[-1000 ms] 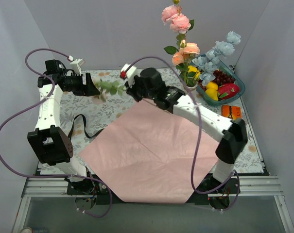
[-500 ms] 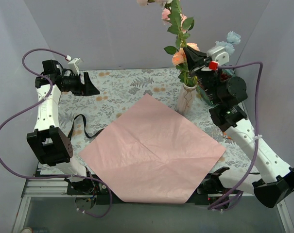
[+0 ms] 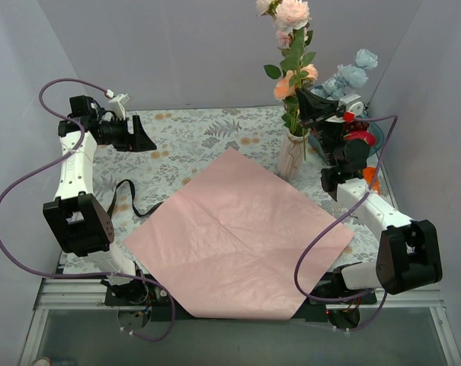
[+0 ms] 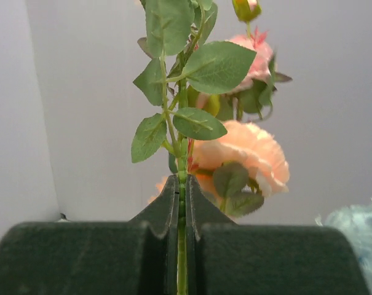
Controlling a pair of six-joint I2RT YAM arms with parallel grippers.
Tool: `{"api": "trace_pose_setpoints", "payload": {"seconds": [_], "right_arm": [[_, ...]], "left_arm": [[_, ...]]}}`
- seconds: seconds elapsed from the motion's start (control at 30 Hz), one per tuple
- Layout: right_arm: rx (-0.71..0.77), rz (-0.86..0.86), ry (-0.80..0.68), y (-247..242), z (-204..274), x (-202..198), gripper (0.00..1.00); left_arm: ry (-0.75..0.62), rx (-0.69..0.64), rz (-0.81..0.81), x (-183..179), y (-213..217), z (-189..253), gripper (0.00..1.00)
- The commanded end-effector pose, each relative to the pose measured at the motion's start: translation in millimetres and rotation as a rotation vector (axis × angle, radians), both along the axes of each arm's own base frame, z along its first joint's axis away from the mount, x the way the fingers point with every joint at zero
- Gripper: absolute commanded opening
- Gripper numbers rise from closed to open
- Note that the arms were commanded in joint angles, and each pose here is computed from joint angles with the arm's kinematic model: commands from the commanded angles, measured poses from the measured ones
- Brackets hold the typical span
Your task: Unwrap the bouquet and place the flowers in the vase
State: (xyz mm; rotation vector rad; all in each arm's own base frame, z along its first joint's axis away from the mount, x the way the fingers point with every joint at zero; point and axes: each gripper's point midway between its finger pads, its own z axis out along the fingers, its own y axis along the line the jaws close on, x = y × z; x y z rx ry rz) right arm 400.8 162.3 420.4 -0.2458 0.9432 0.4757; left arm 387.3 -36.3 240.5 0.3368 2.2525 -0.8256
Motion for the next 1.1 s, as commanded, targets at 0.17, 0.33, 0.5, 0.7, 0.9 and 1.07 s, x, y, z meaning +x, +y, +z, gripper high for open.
{"api": "trace_pose_setpoints", "payload": {"seconds": [0.17, 0.33, 0.5, 0.7, 0.9, 1.07], "right_arm": [[0.178, 0.215, -0.568, -8.7, 134.8, -123.0, 0.01], [0.168, 0.085, -0.711, -26.7, 160.7, -133.7, 0.01], [0.176, 0.135, -0.834, -27.0, 172.7, -145.4, 0.01], [0.105, 0.412, -0.701, 18.4, 164.8, -156.2, 0.01], [-0.046, 0.459, -0.55, 92.0, 140.1, -164.6, 0.01], [-0.024, 0.509, -0.46, 117.2, 126.8, -167.2, 0.01]], "left_arm": [[0.013, 0.012, -0.011, -0.8, 2.7, -11.5, 0.71], [0.012, 0.019, -0.011, -4.3, 2.8, -9.7, 0.71], [0.003, 0.012, -0.015, 0.5, 2.6, 1.5, 0.72], [-0.147, -0.131, -0.056, 28.4, -32.9, 91.2, 0.72], [-0.239, -0.165, -0.242, 16.4, -143.1, 146.4, 0.73], [-0.284, -0.173, -0.331, -5.3, -197.5, 161.3, 0.73]]}}
